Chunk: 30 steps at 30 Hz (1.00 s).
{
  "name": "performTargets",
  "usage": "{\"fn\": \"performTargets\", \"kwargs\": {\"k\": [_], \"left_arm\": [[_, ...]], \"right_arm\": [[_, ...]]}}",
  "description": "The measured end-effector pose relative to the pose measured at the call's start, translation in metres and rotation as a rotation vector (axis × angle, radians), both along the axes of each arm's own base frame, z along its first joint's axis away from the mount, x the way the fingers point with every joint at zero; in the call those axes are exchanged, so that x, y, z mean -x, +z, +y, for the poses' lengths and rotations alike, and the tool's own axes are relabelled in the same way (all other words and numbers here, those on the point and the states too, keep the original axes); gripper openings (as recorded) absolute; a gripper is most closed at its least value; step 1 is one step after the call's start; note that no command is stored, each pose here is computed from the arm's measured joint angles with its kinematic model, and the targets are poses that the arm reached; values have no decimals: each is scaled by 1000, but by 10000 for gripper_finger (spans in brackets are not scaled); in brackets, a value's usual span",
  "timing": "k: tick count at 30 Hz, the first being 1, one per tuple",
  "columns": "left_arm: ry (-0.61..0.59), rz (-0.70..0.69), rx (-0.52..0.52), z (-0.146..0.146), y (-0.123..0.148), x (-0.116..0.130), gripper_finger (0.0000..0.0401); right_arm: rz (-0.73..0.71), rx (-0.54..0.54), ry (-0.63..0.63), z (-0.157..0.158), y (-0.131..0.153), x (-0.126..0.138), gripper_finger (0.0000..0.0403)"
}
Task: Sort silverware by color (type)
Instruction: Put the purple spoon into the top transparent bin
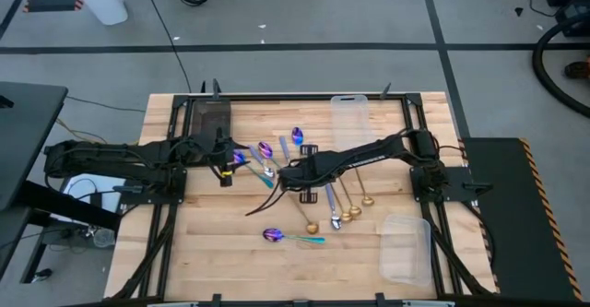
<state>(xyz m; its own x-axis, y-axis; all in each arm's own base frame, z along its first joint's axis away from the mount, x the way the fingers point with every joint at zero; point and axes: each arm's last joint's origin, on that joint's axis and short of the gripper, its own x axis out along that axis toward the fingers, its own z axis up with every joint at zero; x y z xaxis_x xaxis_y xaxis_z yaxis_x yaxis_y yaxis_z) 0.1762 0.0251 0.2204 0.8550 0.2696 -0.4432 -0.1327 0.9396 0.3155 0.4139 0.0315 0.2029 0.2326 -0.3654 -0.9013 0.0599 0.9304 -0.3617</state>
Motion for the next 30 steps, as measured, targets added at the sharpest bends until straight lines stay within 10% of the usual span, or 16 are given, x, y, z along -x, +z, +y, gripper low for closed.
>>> {"fn": "performTargets", "kwargs": {"k": [13, 30], "left_arm": [[-94, 23, 27, -5, -19, -29, 253], [-145, -231, 60, -18, -30, -74, 237]], "right_arm": [[-250, -265, 82, -6, 91, 6, 14], [-432, -579, 52, -38, 117, 4, 14]]}}
